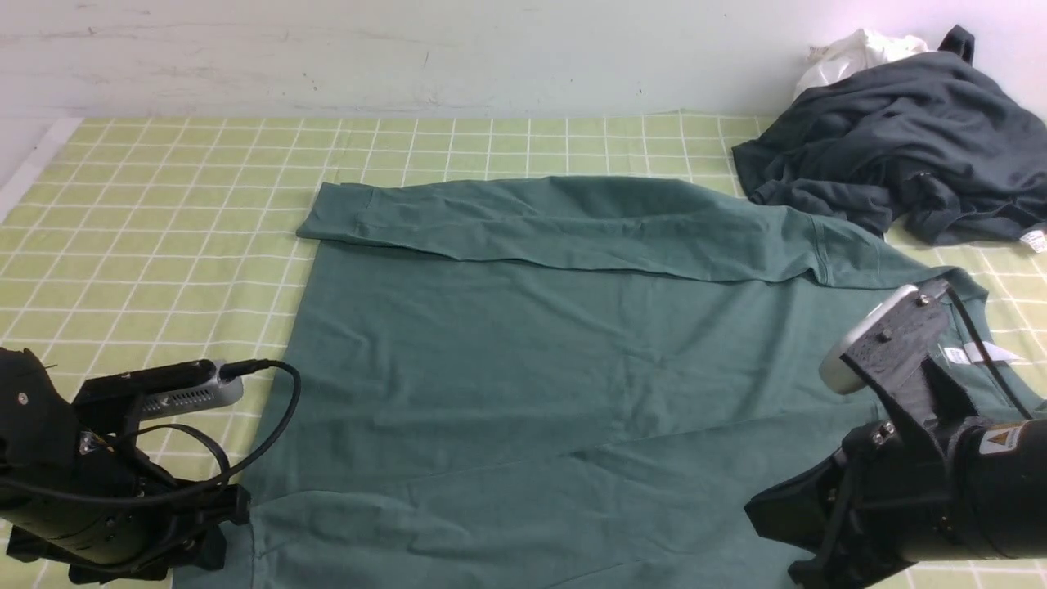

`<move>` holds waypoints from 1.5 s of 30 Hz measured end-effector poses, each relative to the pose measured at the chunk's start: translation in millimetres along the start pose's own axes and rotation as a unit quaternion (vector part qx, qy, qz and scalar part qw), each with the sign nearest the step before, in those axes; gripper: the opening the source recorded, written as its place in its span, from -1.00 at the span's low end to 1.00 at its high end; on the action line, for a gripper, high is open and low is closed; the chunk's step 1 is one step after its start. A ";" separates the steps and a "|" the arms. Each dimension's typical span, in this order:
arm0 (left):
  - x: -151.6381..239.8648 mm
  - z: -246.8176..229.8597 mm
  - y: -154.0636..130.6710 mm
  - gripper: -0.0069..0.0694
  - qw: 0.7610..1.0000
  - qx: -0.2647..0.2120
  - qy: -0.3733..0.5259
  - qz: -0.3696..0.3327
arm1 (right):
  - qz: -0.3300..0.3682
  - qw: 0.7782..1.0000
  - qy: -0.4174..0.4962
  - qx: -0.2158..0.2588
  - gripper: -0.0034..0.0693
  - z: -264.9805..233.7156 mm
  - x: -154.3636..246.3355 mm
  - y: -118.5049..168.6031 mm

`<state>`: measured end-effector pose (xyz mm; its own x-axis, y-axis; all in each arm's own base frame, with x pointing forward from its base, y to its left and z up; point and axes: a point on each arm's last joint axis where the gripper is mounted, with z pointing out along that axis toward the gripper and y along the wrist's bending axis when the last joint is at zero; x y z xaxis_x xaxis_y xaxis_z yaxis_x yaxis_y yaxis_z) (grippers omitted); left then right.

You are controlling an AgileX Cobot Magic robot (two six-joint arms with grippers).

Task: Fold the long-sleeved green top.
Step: Use the left arm to clamp the cuff closest to it, then use the left arm to drag and place the cuff at the centered position on the left edge of the fabric, then use the left arm to clamp the cuff farthest from it

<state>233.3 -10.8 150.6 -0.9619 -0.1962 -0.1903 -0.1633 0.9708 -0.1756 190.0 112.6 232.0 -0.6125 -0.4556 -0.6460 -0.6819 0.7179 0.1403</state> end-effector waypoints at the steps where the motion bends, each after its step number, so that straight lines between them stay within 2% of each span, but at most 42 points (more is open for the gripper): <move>1: 0.0 0.0 -0.1 -0.16 1.000 0.000 0.000 -0.001 | 0.000 1.000 0.000 0.000 -0.95 0.0 -0.1 0.1; 2: 0.0 -0.3 -0.1 -0.16 1.000 0.001 -0.001 -0.001 | 0.001 1.000 -0.001 -0.001 -0.95 0.0 -0.1 0.1; 3: -0.2 -1.9 -1.2 -0.36 1.000 0.006 -0.004 -0.008 | 0.000 1.000 -0.001 -0.001 -0.95 0.0 -0.2 0.2; 5: -0.3 -9.1 -2.7 -0.62 1.000 0.011 -0.019 -0.003 | 0.001 1.000 -0.001 -0.001 -0.95 0.0 -0.2 0.2; 7: -1.9 -22.2 -5.2 -0.76 0.999 0.018 -0.047 0.018 | 0.002 1.000 -0.002 -0.001 -0.95 0.0 -0.3 0.2; 13: -19.6 -69.4 -17.1 -0.78 0.984 0.037 -0.149 0.085 | 0.002 1.000 -0.004 0.001 -0.95 0.0 -0.7 -0.3; 16: -43.8 -104.1 -26.8 -0.78 0.963 0.037 -0.228 0.141 | 0.002 1.000 -0.003 0.003 -0.95 1.1 -0.7 -0.9; 19: -65.9 -118.5 -32.1 -0.78 0.948 0.031 -0.273 0.158 | 0.005 1.000 0.001 0.003 -0.95 4.0 -0.2 -2.1; 23: -103.2 -107.8 -38.4 -0.79 0.948 0.037 -0.277 0.151 | 0.007 1.000 0.006 0.004 -0.95 7.4 0.5 -3.5; 28: -154.0 -61.0 -42.4 -0.76 0.959 0.037 -0.234 0.154 | 0.008 1.000 0.007 0.004 -0.95 8.3 0.6 -3.9; 30: -171.3 -43.8 -43.2 -0.70 0.962 0.033 -0.218 0.163 | 0.008 1.000 0.008 0.005 -0.95 8.6 0.7 -4.1; 31: -186.7 -27.0 -43.7 -0.57 0.964 0.030 -0.205 0.169 | 0.008 1.000 0.008 0.005 -0.95 8.8 0.6 -4.2; 35: -232.7 -9.0 -49.5 -0.10 0.958 0.033 -0.231 0.168 | 0.008 1.000 0.004 0.009 -0.95 8.8 0.0 -4.9; 36: -234.9 -4.3 -49.2 -0.04 0.958 0.033 -0.228 0.168 | 0.008 1.000 0.003 0.010 -0.95 8.8 -0.1 -5.1; 37: -253.8 0.2 -51.7 0.17 0.954 0.035 -0.245 0.166 | 0.008 1.000 0.001 0.013 -0.95 8.8 -0.6 -5.6; 38: -261.5 8.3 -52.1 0.29 0.955 0.036 -0.246 0.164 | 0.008 1.000 0.000 0.014 -0.95 8.8 -0.7 -5.8; 42: -288.9 31.1 -54.8 0.53 0.958 0.049 -0.246 0.141 | 0.007 1.000 -0.002 0.016 -0.95 8.7 -1.1 -6.2; 45: -305.9 47.1 -55.1 0.53 0.963 0.059 -0.242 0.107 | 0.007 1.000 -0.003 0.017 -0.95 8.7 -1.3 -6.4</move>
<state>546.9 -10.7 172.9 -0.7515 -0.0623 -0.6568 0.0814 0.9792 -0.1861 198.7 113.2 225.4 -0.6191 -0.4422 -0.6490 -0.6592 0.7418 0.1233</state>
